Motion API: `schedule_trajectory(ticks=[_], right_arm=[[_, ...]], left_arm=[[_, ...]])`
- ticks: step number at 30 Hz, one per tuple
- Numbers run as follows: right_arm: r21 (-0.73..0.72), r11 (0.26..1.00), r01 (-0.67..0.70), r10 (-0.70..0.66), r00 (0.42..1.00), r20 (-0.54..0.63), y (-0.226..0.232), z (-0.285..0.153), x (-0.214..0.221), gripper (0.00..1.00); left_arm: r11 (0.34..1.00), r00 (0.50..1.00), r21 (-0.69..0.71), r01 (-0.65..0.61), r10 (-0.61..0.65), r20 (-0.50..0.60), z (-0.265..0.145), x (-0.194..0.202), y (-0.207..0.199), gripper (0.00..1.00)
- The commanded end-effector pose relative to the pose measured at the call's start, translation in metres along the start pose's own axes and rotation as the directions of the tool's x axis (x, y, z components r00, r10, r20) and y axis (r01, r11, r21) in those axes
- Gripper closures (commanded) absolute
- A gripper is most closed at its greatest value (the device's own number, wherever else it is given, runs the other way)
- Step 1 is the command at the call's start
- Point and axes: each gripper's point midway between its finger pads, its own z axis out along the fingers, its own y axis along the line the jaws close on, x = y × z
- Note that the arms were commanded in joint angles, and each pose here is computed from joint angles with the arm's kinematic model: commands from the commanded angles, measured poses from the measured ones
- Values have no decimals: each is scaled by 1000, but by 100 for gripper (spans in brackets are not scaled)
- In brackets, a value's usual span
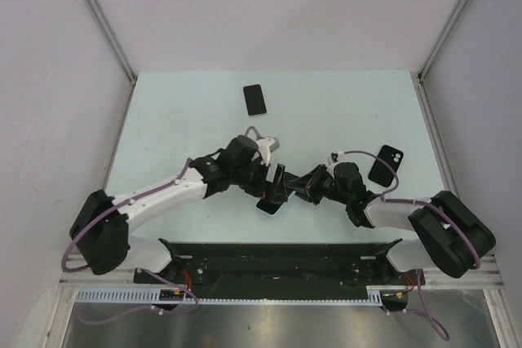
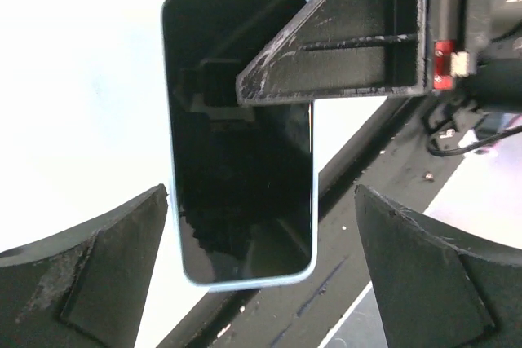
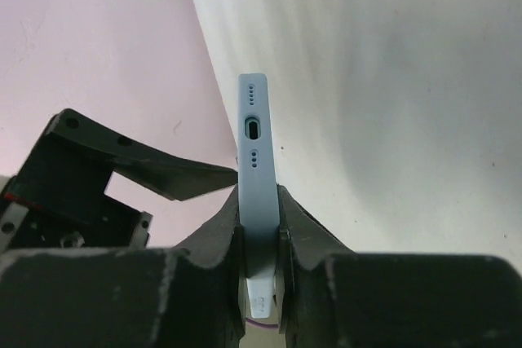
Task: Take the phone out of the phone case
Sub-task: Adjust the phone.
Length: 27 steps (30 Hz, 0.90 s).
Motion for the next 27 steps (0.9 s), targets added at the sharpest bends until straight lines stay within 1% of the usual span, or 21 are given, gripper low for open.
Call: schedule_trajectory(ticks=[1, 2, 3, 4, 5, 6, 7, 8, 10, 11, 12, 13, 16, 17, 19, 20, 21, 23, 24, 25, 27], right_arm=[[-221, 953, 208, -198, 978, 68, 73, -19, -22, 100], [-225, 945, 237, -228, 971, 68, 76, -21, -25, 100], [-251, 929, 272, -265, 962, 63, 89, -23, -25, 100], [-276, 915, 295, -305, 952, 10, 92, -25, -18, 100], [-288, 899, 328, -343, 940, 2, 94, -26, -20, 100], [-337, 871, 357, -382, 924, -9, 106, -29, -17, 100], [-374, 855, 360, -410, 910, -63, 108, -32, -8, 100], [-384, 860, 335, -393, 916, -82, 107, -32, -9, 100], [-458, 818, 348, -428, 900, -79, 121, -38, -4, 100], [-480, 807, 344, -430, 899, -79, 126, -40, -1, 100], [-523, 770, 365, -457, 888, -53, 137, -45, 1, 100], [-540, 756, 369, -467, 883, -50, 140, -47, 2, 100], [-576, 734, 360, -475, 878, -55, 145, -49, 4, 100], [-602, 707, 370, -490, 871, -40, 150, -51, 5, 100], [-616, 714, 333, -471, 880, -69, 150, -49, 7, 100], [-650, 679, 342, -486, 872, -49, 156, -54, 9, 100], [-650, 696, 306, -458, 886, -73, 155, -51, 9, 100], [-665, 686, 295, -448, 892, -67, 157, -50, 7, 100], [-663, 691, 286, -435, 898, -67, 156, -47, 6, 100], [-658, 705, 264, -416, 905, -83, 152, -43, 5, 100], [-676, 691, 257, -410, 909, -73, 153, -42, 4, 100]], left_arm=[[990, 980, 136, 44, -69, 189, -53, -50, -12, 0], [982, 977, 183, 53, -89, 196, -61, -51, -14, 0], [977, 963, 205, 64, -115, 244, -77, -61, -9, 0], [969, 956, 234, 77, -138, 258, -82, -63, -8, 0], [957, 957, 283, 71, -145, 252, -89, -62, -14, 0], [951, 947, 300, 76, -163, 277, -98, -67, -12, 0], [938, 941, 334, 89, -190, 282, -101, -70, -15, 0], [924, 939, 371, 90, -203, 276, -104, -71, -19, 0], [887, 937, 451, 95, -233, 261, -112, -72, -27, 0], [877, 935, 470, 98, -243, 259, -114, -73, -29, 0], [866, 936, 491, 96, -246, 252, -117, -72, -31, 0], [861, 935, 498, 102, -254, 247, -117, -72, -31, 0], [860, 941, 499, 109, -251, 227, -113, -69, -28, 0], [857, 942, 502, 116, -255, 217, -111, -67, -27, 0], [839, 942, 529, 128, -270, 200, -108, -63, -27, 0], [831, 941, 539, 136, -278, 192, -106, -61, -27, 0], [824, 940, 546, 151, -290, 178, -104, -58, -26, 0], [813, 945, 558, 165, -292, 147, -97, -51, -24, 0], [799, 944, 572, 184, -306, 125, -96, -49, -26, 0], [786, 944, 594, 174, -305, 127, -95, -47, -26, 0], [738, 937, 638, 221, -341, 69, -95, -41, -31, 1]])
